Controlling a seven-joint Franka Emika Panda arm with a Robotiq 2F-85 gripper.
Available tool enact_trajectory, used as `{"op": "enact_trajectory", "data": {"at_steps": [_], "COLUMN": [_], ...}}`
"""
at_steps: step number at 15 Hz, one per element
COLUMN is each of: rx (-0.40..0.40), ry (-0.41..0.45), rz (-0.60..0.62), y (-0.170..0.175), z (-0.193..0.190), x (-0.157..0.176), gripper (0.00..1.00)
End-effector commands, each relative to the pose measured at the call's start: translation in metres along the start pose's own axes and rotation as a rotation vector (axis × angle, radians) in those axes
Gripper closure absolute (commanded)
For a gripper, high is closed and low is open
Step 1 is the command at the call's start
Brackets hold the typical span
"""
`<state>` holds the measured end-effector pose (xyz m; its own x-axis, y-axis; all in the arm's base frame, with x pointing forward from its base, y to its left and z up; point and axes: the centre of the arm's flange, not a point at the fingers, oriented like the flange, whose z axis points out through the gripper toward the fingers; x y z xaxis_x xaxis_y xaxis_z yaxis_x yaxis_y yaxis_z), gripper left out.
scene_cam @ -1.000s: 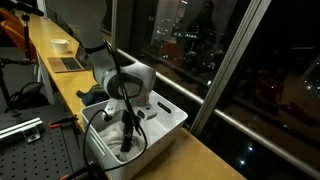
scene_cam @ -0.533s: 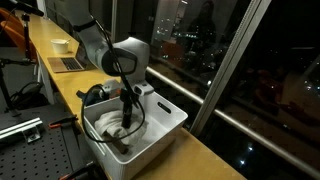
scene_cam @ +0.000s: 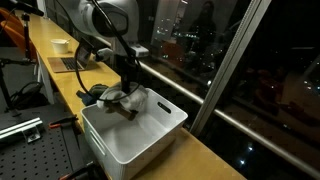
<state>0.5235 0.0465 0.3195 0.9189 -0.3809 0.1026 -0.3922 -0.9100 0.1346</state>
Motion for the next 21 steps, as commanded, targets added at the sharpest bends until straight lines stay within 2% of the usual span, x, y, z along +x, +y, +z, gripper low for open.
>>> {"op": "enact_trajectory", "data": {"at_steps": [1,7,10,16,17,18,21], "rx": [-0.041,-0.106,-0.135,-0.147,-0.144,-0.141,-0.132], "ry": [0.062,0.118,0.135,0.114,0.105,0.098,0.071], "rz": [-0.061,-0.207,-0.275,-0.333,-0.334,-0.333,-0.321], "y": [-0.053,-0.167,-0.212,-0.246,-0.245,-0.242,-0.223], "z": [-0.055,-0.102,-0.115,-0.099,-0.095,-0.090,-0.071], "x": [-0.026,-0.075,-0.093,-0.098,-0.096,-0.094,-0.087], "gripper": [1.00,1.00,1.00,1.00,0.75,0.74,0.52]}}
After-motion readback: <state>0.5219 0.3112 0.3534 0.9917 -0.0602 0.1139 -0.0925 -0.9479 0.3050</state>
